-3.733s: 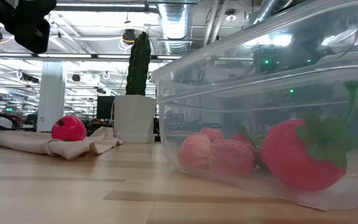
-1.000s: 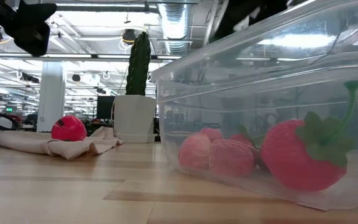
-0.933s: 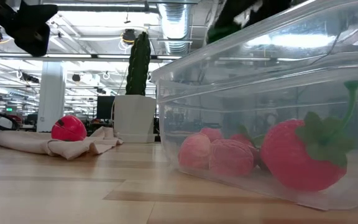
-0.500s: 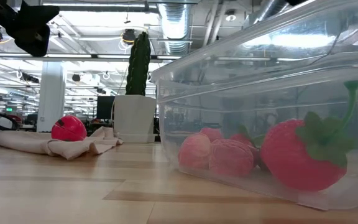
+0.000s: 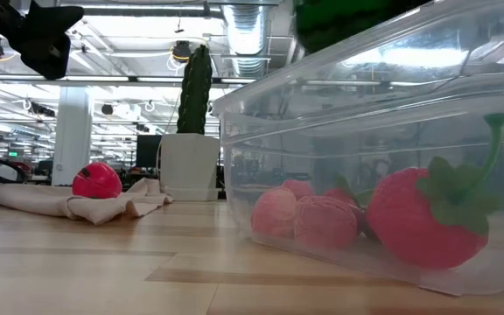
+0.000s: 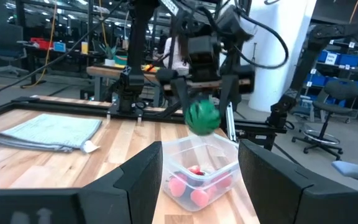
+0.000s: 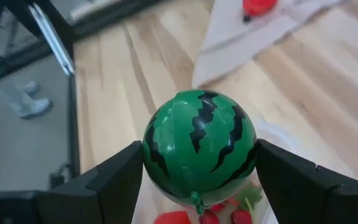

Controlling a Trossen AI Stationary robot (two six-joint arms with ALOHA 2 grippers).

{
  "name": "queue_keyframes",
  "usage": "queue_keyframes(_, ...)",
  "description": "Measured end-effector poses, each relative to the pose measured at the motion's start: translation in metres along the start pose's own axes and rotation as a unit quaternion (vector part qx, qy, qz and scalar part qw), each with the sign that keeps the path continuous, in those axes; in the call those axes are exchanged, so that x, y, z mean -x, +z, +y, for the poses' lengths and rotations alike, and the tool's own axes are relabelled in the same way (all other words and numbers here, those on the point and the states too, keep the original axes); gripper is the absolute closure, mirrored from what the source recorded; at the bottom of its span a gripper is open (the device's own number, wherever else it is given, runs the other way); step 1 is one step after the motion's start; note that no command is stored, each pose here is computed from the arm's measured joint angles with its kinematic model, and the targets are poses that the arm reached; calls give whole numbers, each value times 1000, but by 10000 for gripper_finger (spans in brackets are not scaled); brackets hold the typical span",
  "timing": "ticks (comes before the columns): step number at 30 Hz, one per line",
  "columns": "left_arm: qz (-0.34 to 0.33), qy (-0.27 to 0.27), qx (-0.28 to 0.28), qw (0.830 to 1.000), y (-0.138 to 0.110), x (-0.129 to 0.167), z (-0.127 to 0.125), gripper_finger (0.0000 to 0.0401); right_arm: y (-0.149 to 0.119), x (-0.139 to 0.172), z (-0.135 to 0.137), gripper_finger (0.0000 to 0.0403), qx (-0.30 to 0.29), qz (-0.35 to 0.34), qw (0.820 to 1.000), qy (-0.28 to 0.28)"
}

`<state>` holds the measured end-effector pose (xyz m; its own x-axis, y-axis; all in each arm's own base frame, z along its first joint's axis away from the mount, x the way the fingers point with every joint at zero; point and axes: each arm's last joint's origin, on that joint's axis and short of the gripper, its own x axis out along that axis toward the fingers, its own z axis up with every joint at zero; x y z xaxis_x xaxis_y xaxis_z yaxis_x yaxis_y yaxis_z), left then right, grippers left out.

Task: Pick and placing Produce into tupperware
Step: Put the watermelon into the transparent bin

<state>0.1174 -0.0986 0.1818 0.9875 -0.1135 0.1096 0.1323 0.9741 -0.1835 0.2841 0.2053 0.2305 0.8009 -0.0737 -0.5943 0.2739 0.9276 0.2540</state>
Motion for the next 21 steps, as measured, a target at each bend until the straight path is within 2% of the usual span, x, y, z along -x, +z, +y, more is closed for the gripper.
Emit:
queue_keyframes(8, 0, 0, 0, 1000, 0, 0, 0, 201, -9, -22, 4, 89, -12, 32, 999, 0)
queue_keyframes(21, 2, 0, 3, 1000, 0, 0, 0, 201, -13, -23, 0, 69, -26, 47, 999, -12)
